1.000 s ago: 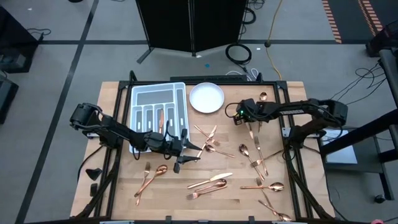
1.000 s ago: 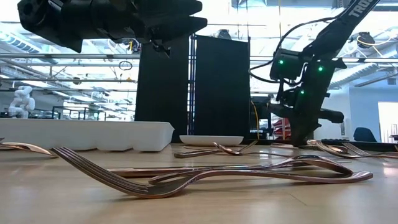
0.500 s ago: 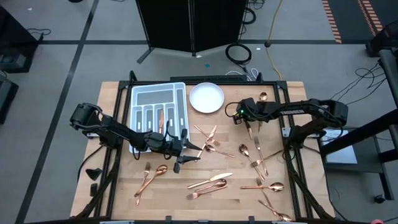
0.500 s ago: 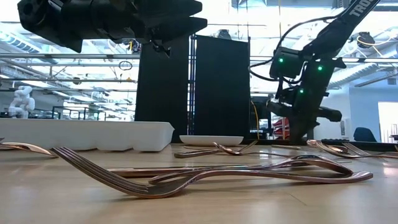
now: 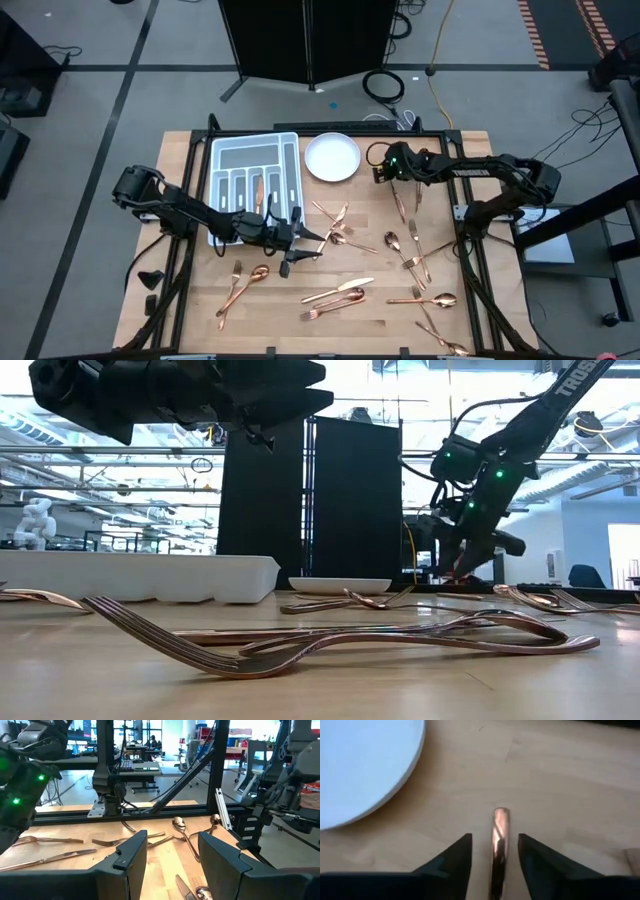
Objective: Sort silverware
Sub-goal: Put the knife on the silverware tray
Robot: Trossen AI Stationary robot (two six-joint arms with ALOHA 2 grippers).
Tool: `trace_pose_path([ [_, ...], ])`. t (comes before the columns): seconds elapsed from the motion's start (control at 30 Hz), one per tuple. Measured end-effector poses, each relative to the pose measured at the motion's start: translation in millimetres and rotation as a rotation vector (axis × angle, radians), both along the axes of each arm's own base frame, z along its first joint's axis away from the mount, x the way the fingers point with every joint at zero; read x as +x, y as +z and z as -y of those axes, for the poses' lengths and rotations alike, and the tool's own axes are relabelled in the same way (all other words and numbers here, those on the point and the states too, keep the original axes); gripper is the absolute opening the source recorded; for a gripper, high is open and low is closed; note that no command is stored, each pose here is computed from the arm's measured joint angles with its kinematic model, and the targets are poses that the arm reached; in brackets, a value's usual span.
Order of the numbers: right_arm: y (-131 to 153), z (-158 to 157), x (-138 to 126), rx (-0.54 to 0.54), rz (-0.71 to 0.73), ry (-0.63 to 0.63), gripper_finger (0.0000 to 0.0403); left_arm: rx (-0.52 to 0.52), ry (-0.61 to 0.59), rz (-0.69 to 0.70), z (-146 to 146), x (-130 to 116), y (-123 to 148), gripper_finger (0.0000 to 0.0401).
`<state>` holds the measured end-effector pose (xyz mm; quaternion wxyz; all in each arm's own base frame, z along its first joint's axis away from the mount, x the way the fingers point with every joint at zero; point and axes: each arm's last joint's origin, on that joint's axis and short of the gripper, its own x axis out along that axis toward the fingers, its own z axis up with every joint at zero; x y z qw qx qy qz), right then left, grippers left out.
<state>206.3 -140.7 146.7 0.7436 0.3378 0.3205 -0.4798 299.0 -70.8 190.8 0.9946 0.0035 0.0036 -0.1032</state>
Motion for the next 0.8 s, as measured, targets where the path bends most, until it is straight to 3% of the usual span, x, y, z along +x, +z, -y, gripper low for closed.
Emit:
trace_pose_path([
  [0.13,-6,0,1,0.037,-0.011,0.026,0.0185,0.0,0.0,0.0,0,0,0,0.0171],
  [0.3,-25,-3,6,0.08,-0.078,0.023,0.0179,0.001,0.0,0.0,0,0,0,0.0171],
  [0.43,-38,-11,14,0.073,-0.139,0.033,0.0138,0.001,0.0,0.001,0,0,0,0.0171],
  [0.63,-46,-32,27,0.005,-0.202,0.117,0.002,0.004,0.0,0.002,0,0,0,0.0171],
  [0.8,-45,-47,34,-0.033,-0.191,0.17,0.0031,0.003,0.0,-0.005,0,0,-1,0.0171],
])
